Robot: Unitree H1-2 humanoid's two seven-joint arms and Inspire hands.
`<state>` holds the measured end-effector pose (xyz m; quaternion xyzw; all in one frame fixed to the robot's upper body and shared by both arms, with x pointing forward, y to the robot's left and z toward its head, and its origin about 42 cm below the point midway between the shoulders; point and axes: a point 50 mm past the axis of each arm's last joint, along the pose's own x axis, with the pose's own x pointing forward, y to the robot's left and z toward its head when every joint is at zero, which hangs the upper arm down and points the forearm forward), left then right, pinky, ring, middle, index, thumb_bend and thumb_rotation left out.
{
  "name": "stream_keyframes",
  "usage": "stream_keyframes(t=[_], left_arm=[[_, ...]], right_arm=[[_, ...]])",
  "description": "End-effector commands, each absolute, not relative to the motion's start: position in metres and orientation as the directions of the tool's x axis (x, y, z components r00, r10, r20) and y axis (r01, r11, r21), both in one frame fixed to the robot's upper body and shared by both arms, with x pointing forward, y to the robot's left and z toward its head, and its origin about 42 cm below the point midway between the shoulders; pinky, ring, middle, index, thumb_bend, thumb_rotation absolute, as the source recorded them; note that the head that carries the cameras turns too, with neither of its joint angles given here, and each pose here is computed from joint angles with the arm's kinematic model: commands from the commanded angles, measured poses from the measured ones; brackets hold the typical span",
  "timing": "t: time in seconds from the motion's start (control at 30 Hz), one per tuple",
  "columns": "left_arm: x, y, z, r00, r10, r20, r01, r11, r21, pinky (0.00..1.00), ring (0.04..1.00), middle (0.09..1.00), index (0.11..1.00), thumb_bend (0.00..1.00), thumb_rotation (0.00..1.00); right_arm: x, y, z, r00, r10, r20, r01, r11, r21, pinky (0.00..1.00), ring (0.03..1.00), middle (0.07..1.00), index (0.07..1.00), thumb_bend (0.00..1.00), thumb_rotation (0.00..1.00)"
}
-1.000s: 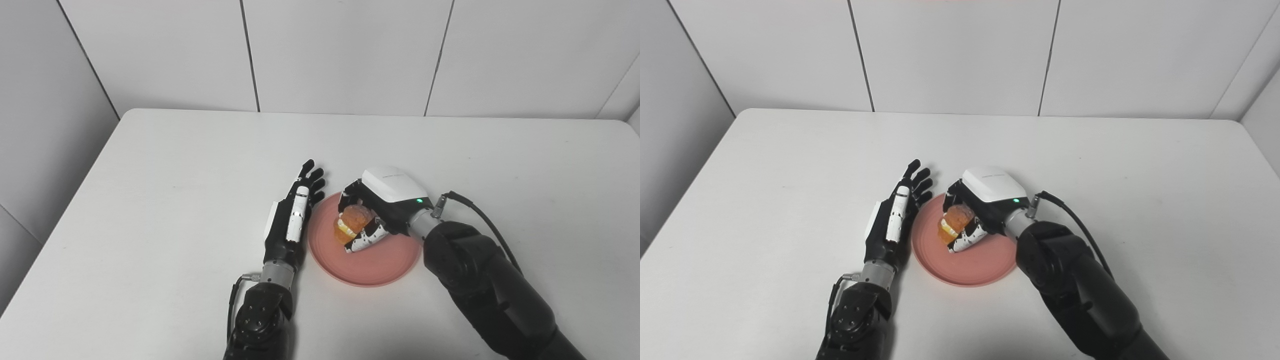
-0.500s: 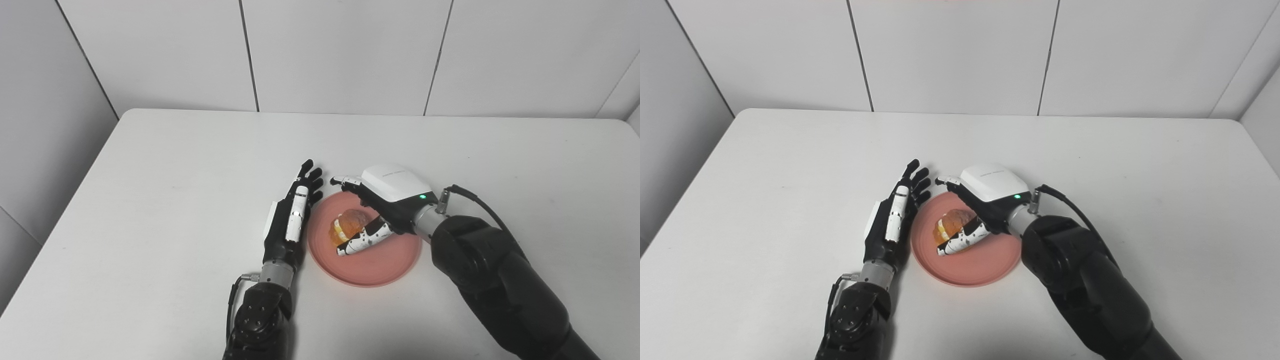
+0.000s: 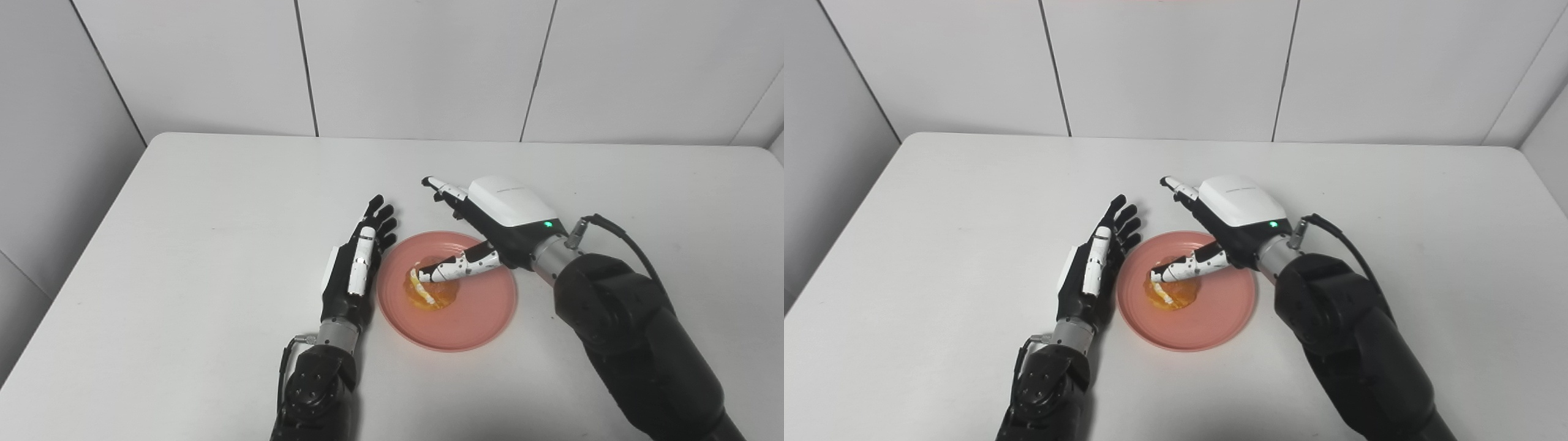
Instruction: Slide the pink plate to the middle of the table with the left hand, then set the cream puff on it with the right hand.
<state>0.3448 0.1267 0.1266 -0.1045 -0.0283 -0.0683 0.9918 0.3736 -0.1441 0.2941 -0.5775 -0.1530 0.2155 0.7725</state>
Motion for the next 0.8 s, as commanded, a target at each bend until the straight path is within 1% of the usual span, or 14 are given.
stream_keyframes(t=[0.0,0.03,0.1,0.17,0.2,0.23,0.27,0.37,0.5,0.63,0.7,0.73,0.77], left_arm=[[0.336,0.135,0.102,0.992,-0.121,-0.043,0.11,0.974,-0.198,0.92,0.921,0.93,0.927,0.37,1.0],[0.336,0.136,0.102,0.992,-0.12,-0.045,0.108,0.974,-0.2,0.92,0.922,0.931,0.927,0.37,1.0],[0.335,0.138,0.101,0.992,-0.118,-0.047,0.106,0.973,-0.203,0.92,0.923,0.931,0.927,0.37,1.0],[0.335,0.14,0.101,0.992,-0.115,-0.046,0.104,0.973,-0.205,0.92,0.922,0.93,0.925,0.36,1.0],[0.335,0.141,0.101,0.992,-0.113,-0.047,0.101,0.973,-0.207,0.92,0.92,0.928,0.925,0.36,1.0],[0.335,0.142,0.101,0.993,-0.112,-0.048,0.1,0.973,-0.208,0.92,0.919,0.927,0.924,0.37,1.0],[0.335,0.143,0.101,0.993,-0.11,-0.048,0.098,0.973,-0.21,0.92,0.919,0.927,0.924,0.37,1.0],[0.333,0.147,0.1,0.993,-0.107,-0.05,0.094,0.972,-0.215,0.92,0.916,0.924,0.922,0.37,1.0],[0.329,0.153,0.101,0.993,-0.108,-0.054,0.094,0.971,-0.22,0.92,0.917,0.925,0.923,0.38,1.0],[0.325,0.16,0.102,0.994,-0.1,-0.049,0.089,0.975,-0.203,0.91,0.912,0.922,0.921,0.37,1.0],[0.322,0.164,0.101,0.994,-0.1,-0.046,0.089,0.978,-0.191,0.91,0.913,0.924,0.923,0.37,1.0],[0.32,0.165,0.101,0.994,-0.099,-0.043,0.089,0.978,-0.187,0.91,0.913,0.925,0.925,0.38,1.0],[0.318,0.167,0.1,0.994,-0.098,-0.041,0.089,0.979,-0.186,0.91,0.913,0.926,0.925,0.38,1.0]], right_arm=[[0.372,-0.155,0.31,0.86,0.499,0.103,-0.079,0.33,-0.941,0.65,0.807,0.91,0.984,0.9,0.72],[0.372,-0.161,0.308,0.867,0.483,0.119,-0.078,0.367,-0.927,0.66,0.814,0.913,0.984,0.9,0.72],[0.37,-0.172,0.299,0.883,0.446,0.148,-0.077,0.447,-0.891,0.73,0.869,0.948,0.996,0.89,0.76],[0.366,-0.181,0.288,0.898,0.403,0.176,-0.077,0.539,-0.839,0.78,0.912,0.979,1.0,0.86,0.84],[0.363,-0.186,0.281,0.909,0.373,0.184,-0.079,0.588,-0.805,0.81,0.932,0.994,1.0,0.83,0.93],[0.361,-0.19,0.276,0.916,0.354,0.187,-0.078,0.617,-0.783,0.82,0.938,0.997,1.0,0.82,0.96],[0.36,-0.191,0.271,0.923,0.337,0.187,-0.078,0.64,-0.765,0.82,0.941,0.998,1.0,0.82,0.98],[0.35,-0.198,0.254,0.943,0.276,0.188,-0.071,0.715,-0.695,0.86,0.96,1.0,1.0,0.79,1.0],[0.339,-0.205,0.23,0.959,0.202,0.197,-0.05,0.809,-0.586,0.91,0.979,1.0,1.0,0.78,1.0],[0.33,-0.207,0.209,0.971,0.157,0.18,-0.072,0.91,-0.408,0.89,0.961,1.0,1.0,0.77,1.0],[0.327,-0.206,0.201,0.975,0.153,0.158,-0.094,0.938,-0.333,0.93,0.98,1.0,1.0,0.78,1.0],[0.326,-0.206,0.196,0.978,0.153,0.145,-0.107,0.952,-0.287,0.97,0.993,1.0,1.0,0.8,1.0],[0.324,-0.206,0.192,0.979,0.152,0.132,-0.115,0.962,-0.248,0.98,0.994,1.0,1.0,0.81,1.0]])
